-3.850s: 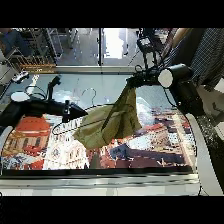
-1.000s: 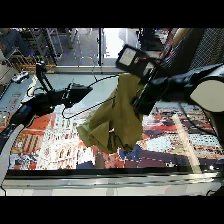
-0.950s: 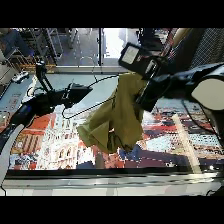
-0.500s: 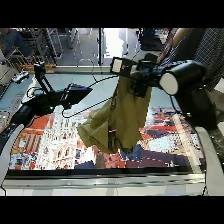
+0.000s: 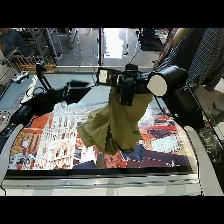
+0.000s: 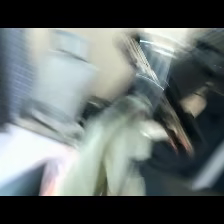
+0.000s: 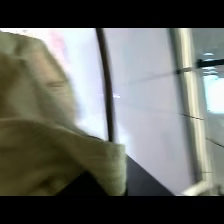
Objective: Fold the clothes and pants, and hang the long-sleeved shirts on hangers.
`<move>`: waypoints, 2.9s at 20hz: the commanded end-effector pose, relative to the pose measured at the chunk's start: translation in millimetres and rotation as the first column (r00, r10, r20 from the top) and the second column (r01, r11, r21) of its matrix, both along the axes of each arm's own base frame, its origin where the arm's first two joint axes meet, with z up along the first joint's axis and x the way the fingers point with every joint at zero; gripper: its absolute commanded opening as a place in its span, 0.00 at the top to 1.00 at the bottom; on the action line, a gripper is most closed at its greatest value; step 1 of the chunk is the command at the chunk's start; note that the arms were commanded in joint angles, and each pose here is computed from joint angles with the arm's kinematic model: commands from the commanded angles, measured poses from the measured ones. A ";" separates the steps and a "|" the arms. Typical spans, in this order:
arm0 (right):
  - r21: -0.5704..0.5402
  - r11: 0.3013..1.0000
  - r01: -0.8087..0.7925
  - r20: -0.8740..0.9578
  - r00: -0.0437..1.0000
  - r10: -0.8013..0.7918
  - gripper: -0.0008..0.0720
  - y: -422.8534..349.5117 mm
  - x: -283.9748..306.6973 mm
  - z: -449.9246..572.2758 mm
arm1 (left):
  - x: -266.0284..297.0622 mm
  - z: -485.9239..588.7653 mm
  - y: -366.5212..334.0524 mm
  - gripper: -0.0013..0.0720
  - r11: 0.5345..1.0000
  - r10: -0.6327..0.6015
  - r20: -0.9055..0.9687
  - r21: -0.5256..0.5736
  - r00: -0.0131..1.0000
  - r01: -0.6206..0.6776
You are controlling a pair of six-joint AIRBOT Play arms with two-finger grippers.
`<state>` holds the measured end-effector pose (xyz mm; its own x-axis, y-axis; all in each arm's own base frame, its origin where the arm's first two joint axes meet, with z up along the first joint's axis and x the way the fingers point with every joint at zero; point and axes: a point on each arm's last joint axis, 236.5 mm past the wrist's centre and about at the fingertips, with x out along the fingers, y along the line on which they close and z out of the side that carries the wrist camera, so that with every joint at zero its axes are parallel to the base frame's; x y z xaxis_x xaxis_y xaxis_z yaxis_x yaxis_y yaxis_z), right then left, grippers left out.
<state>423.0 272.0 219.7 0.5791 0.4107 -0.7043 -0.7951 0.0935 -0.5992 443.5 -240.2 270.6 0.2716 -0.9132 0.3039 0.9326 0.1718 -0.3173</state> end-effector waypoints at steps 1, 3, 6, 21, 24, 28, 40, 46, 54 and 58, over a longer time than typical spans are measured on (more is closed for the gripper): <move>-0.048 0.997 0.061 -0.108 0.992 -0.066 0.97 -24.8 -8.5 -18.2 | 39.9 -2.3 34.2 0.00 0.982 0.187 -0.026 0.043 0.982 -0.186; -0.069 0.993 0.100 -0.141 0.984 -0.109 0.97 -40.1 -8.0 -23.9 | 45.6 -1.5 60.9 0.00 0.964 0.240 -0.020 0.122 0.971 -0.236; -0.059 0.983 0.171 -0.160 0.971 -0.179 0.97 -57.0 -0.9 -25.1 | 44.1 11.3 107.5 0.00 0.900 0.359 -0.043 0.280 0.932 -0.334; 0.391 0.692 0.606 -0.258 0.794 -0.550 0.97 -79.2 37.1 42.0 | -51.8 -214.8 -41.0 0.02 0.610 0.574 -0.336 0.784 0.746 -0.117; 0.409 0.689 0.598 -0.247 0.799 -0.548 0.97 -81.3 32.1 52.4 | -63.9 -243.2 -70.0 0.02 0.550 0.569 -0.282 0.829 0.772 -0.102; 0.427 0.687 0.587 -0.236 0.806 -0.542 0.97 -82.6 26.8 62.6 | -74.8 -279.7 -71.4 0.07 0.512 0.608 -0.341 0.859 0.717 -0.026; 0.452 0.683 0.574 -0.241 0.816 -0.526 0.96 -77.3 26.2 67.5 | -72.3 -298.6 -80.1 0.15 0.519 0.617 -0.360 0.855 0.700 -0.017; 0.477 0.677 0.560 -0.260 0.826 -0.500 0.96 -69.1 23.8 71.2 | -75.8 -319.8 -84.3 0.51 0.553 0.651 -0.450 0.833 0.611 0.024; 0.395 0.804 0.443 -0.411 0.869 -0.276 0.97 -30.8 -34.0 49.3 | 24.4 -174.1 27.2 0.97 0.586 0.747 -0.340 0.742 0.571 -0.326; 0.470 0.826 0.311 -0.422 0.901 -0.099 0.97 -2.3 -62.0 67.4 | 53.9 -125.3 112.0 0.97 0.543 0.812 -0.333 0.732 0.480 -0.412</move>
<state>385.9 248.7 277.8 0.5269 0.5760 -0.6250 -0.7935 0.5969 -0.1189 483.7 -184.1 109.8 0.7023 -0.3929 -0.5937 0.1871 0.9064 -0.3787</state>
